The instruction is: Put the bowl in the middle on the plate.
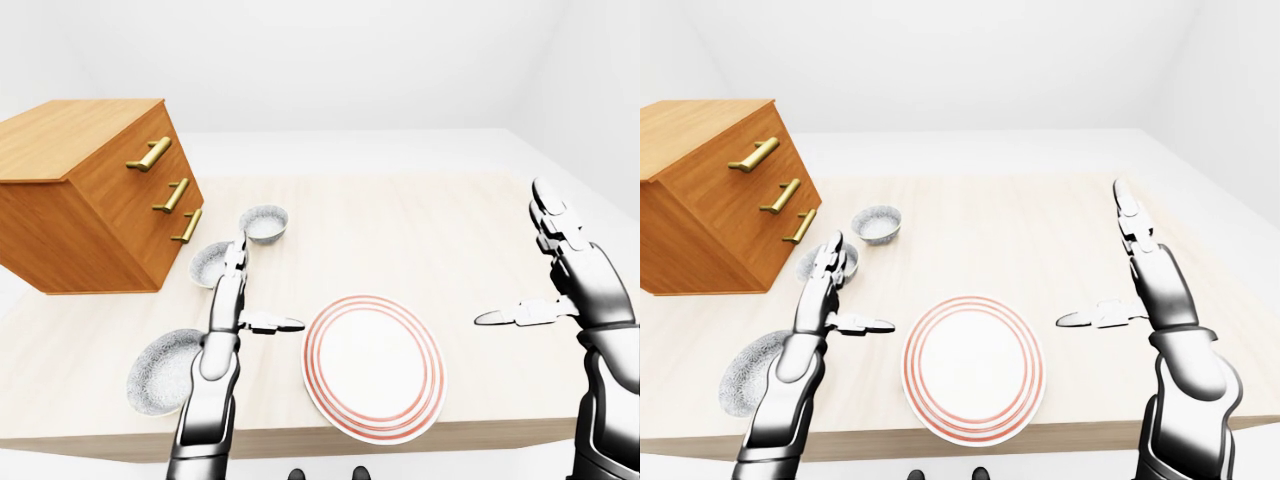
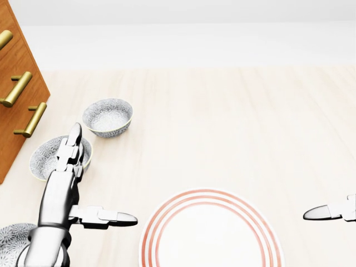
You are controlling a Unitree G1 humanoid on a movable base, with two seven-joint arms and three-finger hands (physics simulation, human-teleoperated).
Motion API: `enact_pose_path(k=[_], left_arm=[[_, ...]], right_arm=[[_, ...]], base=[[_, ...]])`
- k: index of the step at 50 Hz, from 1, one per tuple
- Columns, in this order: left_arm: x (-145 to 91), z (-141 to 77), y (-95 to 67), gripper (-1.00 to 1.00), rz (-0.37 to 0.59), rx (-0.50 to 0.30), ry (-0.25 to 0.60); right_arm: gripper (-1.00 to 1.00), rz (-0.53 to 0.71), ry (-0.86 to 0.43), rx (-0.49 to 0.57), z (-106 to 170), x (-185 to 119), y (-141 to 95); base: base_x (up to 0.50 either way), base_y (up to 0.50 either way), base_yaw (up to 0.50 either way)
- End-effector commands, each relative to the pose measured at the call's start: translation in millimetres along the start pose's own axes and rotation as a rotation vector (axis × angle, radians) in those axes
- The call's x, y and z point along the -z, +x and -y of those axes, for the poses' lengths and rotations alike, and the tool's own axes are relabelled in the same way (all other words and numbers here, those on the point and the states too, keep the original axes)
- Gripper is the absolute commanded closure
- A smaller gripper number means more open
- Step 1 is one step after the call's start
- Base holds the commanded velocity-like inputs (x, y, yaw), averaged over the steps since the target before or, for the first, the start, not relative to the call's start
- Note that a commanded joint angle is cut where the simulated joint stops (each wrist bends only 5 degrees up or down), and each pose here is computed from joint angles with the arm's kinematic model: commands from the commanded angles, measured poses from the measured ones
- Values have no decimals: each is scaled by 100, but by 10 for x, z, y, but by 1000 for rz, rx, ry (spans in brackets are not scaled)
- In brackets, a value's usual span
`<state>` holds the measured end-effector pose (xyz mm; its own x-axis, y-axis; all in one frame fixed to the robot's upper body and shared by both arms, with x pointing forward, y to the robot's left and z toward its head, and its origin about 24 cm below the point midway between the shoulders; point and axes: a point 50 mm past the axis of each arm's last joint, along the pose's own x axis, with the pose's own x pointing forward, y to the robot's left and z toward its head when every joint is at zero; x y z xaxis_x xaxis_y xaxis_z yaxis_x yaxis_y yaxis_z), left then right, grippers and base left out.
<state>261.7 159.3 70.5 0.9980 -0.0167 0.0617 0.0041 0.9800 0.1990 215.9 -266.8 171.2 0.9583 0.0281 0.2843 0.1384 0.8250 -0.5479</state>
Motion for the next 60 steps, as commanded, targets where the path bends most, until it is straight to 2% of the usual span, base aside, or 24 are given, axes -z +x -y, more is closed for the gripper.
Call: enact_pose_path(k=[1,10,18,23,26,27,32,34,39,48,60], left_arm=[[-246,-65,74,-100,97,-12,117],[-321,-47,82,-100,126,-7,170],[-348,-44,113,-100,132,-7,255],[-357,-59,161,-100,129,-4,348],[-455,-105,217,-100,159,1,373],[-494,-130,258,-100,168,0,411],[-572,-186,355,-100,179,-4,500],[-575,-213,391,-100,171,-11,547],[-566,-288,465,-100,149,-21,565],[-474,-378,560,-100,81,-11,657],[-393,-537,690,-100,5,-16,715]], right_arm=[[-100,-4,-4,-5,-13,4,-2],[-100,-18,2,-9,-26,37,0],[-100,-11,-1,-10,-22,21,0],[-100,-23,8,-11,-31,52,-5],[-100,-17,5,-11,-26,35,-6],[-100,-21,7,-12,-30,46,-4],[-100,-21,8,-12,-30,47,-5],[-100,-10,1,-12,-25,17,-7],[-100,-18,7,-13,-31,39,-8],[-100,-16,7,-17,-36,33,-9],[-100,-23,5,-22,-46,44,-12]], base=[[0,0,0],[0,0,0],[0,0,0],[0,0,0],[0,0,0],[0,0,0],[0,0,0],[0,0,0],[0,0,0],[0,0,0],[0,0,0]])
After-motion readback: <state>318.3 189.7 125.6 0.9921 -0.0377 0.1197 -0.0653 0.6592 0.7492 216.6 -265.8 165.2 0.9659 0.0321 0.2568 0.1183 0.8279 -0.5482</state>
